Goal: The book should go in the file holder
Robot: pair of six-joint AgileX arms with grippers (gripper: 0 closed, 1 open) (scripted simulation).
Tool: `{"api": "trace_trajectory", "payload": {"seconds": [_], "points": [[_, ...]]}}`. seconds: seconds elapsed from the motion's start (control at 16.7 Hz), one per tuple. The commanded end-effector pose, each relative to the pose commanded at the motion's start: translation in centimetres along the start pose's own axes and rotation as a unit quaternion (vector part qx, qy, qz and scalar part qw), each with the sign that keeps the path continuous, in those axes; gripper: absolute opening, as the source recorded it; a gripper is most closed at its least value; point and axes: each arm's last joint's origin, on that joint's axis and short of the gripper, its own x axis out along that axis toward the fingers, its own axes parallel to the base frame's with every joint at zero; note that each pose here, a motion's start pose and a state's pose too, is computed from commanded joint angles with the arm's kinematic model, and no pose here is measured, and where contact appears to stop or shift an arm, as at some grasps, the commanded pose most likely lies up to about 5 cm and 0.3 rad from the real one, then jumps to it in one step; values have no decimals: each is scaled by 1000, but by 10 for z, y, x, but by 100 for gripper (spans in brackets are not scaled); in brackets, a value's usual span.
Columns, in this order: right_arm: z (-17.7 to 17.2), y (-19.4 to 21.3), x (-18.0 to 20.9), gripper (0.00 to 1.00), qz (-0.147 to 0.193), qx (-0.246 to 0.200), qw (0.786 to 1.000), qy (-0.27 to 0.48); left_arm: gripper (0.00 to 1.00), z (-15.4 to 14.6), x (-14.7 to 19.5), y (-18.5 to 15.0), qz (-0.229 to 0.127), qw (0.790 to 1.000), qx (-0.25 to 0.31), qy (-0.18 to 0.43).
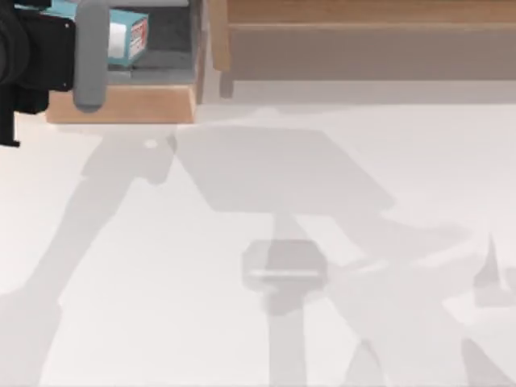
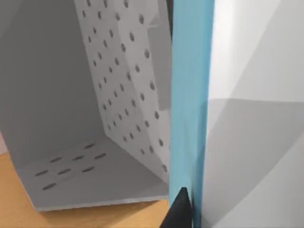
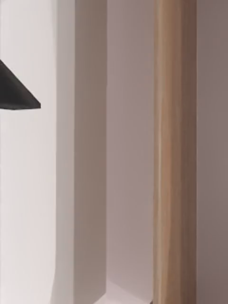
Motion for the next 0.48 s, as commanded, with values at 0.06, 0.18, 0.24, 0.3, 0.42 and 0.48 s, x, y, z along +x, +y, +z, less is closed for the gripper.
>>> {"api": "trace_trajectory", "payload": {"seconds": [0.06,0.18,0.24,0.3,0.42,0.48], "points": [[0,0,0,100,0,0,1000,0,0,-4,4,-9,7,1000,-5,6],[0,0,0,100,0,0,1000,0,0,-11,14,-29,20,999,-20,17],[0,0,0,100,0,0,1000,0,0,-14,19,-40,27,999,-28,23],[0,0,0,100,0,0,1000,0,0,-18,25,-49,34,998,-39,29],[0,0,0,100,0,0,1000,0,0,-25,35,-68,50,996,-62,43],[0,0,0,100,0,0,1000,0,0,-29,39,-77,59,994,-74,50]]}}
